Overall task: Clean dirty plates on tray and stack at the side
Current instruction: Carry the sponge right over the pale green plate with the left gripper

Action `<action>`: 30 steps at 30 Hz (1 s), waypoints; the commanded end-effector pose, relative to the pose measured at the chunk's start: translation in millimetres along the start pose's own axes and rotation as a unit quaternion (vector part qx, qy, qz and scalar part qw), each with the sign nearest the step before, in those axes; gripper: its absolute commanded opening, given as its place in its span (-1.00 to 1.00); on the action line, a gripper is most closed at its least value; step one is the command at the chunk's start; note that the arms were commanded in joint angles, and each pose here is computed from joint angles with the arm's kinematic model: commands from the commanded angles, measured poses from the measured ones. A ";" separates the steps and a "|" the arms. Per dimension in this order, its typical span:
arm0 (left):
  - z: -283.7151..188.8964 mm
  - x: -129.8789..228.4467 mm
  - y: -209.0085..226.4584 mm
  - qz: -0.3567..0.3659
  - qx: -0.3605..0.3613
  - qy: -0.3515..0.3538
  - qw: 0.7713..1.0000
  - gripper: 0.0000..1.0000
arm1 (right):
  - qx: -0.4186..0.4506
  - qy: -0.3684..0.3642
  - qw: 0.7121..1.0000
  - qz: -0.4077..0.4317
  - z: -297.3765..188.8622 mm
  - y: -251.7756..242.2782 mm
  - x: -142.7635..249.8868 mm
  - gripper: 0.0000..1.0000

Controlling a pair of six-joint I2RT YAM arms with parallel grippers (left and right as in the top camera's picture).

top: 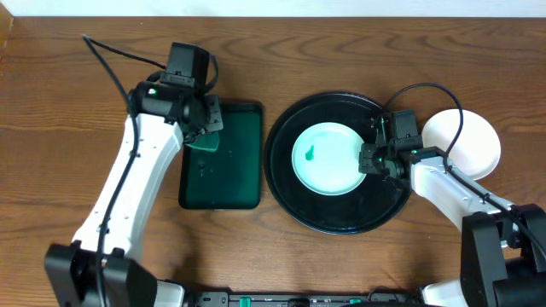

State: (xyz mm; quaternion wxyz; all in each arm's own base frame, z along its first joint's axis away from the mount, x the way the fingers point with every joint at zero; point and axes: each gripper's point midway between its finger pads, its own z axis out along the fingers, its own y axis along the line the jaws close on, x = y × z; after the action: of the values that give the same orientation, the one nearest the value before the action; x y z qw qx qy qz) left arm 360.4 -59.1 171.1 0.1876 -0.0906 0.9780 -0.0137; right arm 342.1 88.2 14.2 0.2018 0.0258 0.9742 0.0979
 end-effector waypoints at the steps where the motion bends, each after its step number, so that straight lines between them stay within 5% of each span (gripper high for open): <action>1: 10.4 4.9 2.2 0.000 -0.011 0.014 1.000 -0.85 | -0.004 0.004 1.000 0.003 2.5 0.7 1.0 -0.95; 9: 11.2 7.8 2.0 0.001 -0.012 0.021 1.000 -0.86 | -0.004 0.005 1.000 0.003 3.0 0.5 1.4 -0.31; 14: 10.8 10.2 -4.1 0.010 -0.009 0.022 1.000 -0.85 | -0.002 0.013 1.000 0.002 5.7 -1.4 6.8 -0.60; 19: 10.4 11.7 -8.4 0.016 -0.007 0.022 1.000 -0.86 | -0.001 0.023 1.000 0.003 14.0 -2.6 11.3 -0.55; 22: 10.4 11.8 -8.1 0.016 -0.007 0.022 1.000 -0.86 | -0.003 0.019 1.000 0.003 14.0 -1.7 9.4 -0.98; 30: 10.5 11.4 -8.2 0.016 -0.007 0.021 1.000 -0.86 | -0.005 0.016 1.000 0.002 14.0 -1.1 7.7 -0.98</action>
State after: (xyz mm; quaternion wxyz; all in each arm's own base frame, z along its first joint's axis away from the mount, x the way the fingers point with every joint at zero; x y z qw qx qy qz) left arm 356.6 -71.2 158.6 0.1673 -0.0730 0.9831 -0.0105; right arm 343.6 91.3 4.8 0.1943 0.0257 0.9748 0.1070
